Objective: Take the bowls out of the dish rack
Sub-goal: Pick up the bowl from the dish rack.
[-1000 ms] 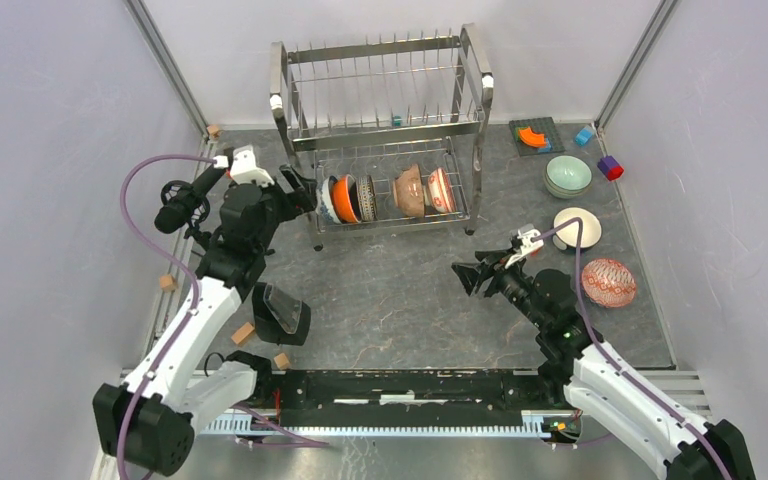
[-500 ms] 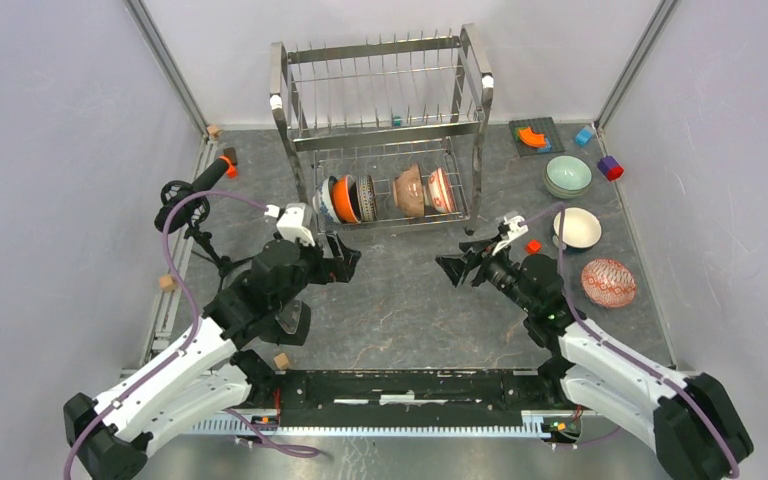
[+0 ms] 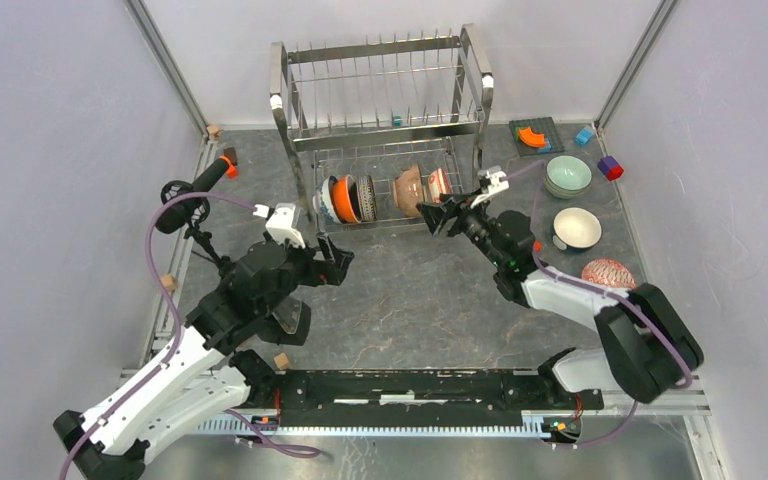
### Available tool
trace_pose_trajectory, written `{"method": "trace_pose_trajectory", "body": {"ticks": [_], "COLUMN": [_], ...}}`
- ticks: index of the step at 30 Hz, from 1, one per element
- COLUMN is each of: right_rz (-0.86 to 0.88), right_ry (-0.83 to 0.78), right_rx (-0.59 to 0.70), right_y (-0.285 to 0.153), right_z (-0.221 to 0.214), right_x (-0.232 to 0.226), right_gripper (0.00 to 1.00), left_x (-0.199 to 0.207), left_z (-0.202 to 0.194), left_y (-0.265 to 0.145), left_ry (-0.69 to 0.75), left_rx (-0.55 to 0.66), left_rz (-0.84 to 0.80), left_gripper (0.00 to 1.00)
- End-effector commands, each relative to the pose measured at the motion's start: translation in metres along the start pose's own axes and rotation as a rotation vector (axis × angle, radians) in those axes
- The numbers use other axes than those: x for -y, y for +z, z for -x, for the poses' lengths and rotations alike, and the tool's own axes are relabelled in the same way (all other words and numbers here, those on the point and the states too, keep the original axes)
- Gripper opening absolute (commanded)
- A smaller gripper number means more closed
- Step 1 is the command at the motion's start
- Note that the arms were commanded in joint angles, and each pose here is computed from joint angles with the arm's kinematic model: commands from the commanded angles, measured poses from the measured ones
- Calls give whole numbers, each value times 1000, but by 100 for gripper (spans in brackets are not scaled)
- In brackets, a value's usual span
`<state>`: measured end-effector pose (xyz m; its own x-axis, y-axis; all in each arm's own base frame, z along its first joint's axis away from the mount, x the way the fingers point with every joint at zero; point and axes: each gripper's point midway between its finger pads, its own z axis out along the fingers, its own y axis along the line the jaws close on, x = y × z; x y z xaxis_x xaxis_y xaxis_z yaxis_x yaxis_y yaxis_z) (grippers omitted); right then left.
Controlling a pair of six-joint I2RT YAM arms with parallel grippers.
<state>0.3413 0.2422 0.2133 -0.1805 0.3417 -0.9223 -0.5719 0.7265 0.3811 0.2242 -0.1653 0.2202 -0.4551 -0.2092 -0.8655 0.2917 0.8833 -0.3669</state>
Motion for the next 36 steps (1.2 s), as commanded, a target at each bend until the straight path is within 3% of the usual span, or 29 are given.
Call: {"method": "trace_pose_trajectory", "body": {"ticks": [1,9,22,36], "right_rz": [26,32,17,136], "right_ry": [4,36,53,221], "right_rx": [77,29,-104,-122], "right_y": [31,60,79,81], "right_z": [24,8,-32,-44], "right_x": [-2,13,29,18], "right_gripper": [72,71,63,45], "left_x": [5,1,1,-2], "left_z": [7,12,3,2], "left_y": [-13,-22,-16,-14], "left_ry": [33,10,-7,-7], "left_rx": [35,112,69,71], "left_rz": [-52,-69,-58,-43], "left_gripper": [100,100,100,100]}}
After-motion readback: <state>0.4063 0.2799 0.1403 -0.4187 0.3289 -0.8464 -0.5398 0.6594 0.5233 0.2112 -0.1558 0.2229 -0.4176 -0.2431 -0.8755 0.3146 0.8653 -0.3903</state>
